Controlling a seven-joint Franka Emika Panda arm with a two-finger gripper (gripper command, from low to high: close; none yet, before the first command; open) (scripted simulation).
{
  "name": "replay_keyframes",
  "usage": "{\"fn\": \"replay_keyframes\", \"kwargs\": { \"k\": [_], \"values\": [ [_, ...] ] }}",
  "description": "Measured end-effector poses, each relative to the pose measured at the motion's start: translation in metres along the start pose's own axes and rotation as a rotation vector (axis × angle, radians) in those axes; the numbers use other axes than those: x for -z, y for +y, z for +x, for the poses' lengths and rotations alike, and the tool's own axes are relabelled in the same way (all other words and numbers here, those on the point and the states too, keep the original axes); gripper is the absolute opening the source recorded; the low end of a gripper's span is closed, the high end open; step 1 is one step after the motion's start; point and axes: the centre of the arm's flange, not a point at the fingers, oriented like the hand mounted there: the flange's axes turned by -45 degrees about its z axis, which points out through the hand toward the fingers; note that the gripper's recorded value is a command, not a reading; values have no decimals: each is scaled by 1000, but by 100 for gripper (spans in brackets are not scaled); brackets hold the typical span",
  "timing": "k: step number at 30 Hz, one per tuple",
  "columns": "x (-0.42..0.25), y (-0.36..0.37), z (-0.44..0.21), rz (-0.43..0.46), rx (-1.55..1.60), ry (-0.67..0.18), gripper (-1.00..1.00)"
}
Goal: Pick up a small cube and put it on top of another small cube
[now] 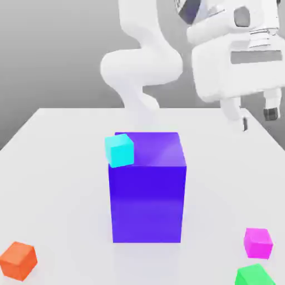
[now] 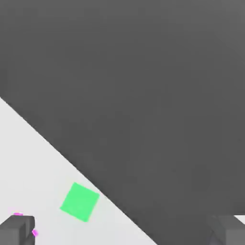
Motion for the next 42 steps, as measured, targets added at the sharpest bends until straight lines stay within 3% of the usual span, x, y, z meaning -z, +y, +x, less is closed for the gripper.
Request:
{"fn": "replay_keyframes", "kwargs": {
  "k": [11, 16, 17, 24, 29, 35, 39, 40, 42],
  "values": [
    [-192, -120, -32, 169, 541, -251, 0],
    [-256, -135, -54, 182, 588, -273, 0],
    [-264, -136, -57, 183, 589, -273, -100],
    [-264, -136, -57, 184, 590, -275, -100],
    [-213, -129, -40, 183, 586, -275, -100],
    [-185, -39, -1, 166, 460, -283, -100],
    [-220, -20, -7, 162, 431, -285, -100],
    [-232, -20, -11, 161, 430, -286, 100],
    [-232, -20, -11, 161, 430, -286, 100]
  ]
}}
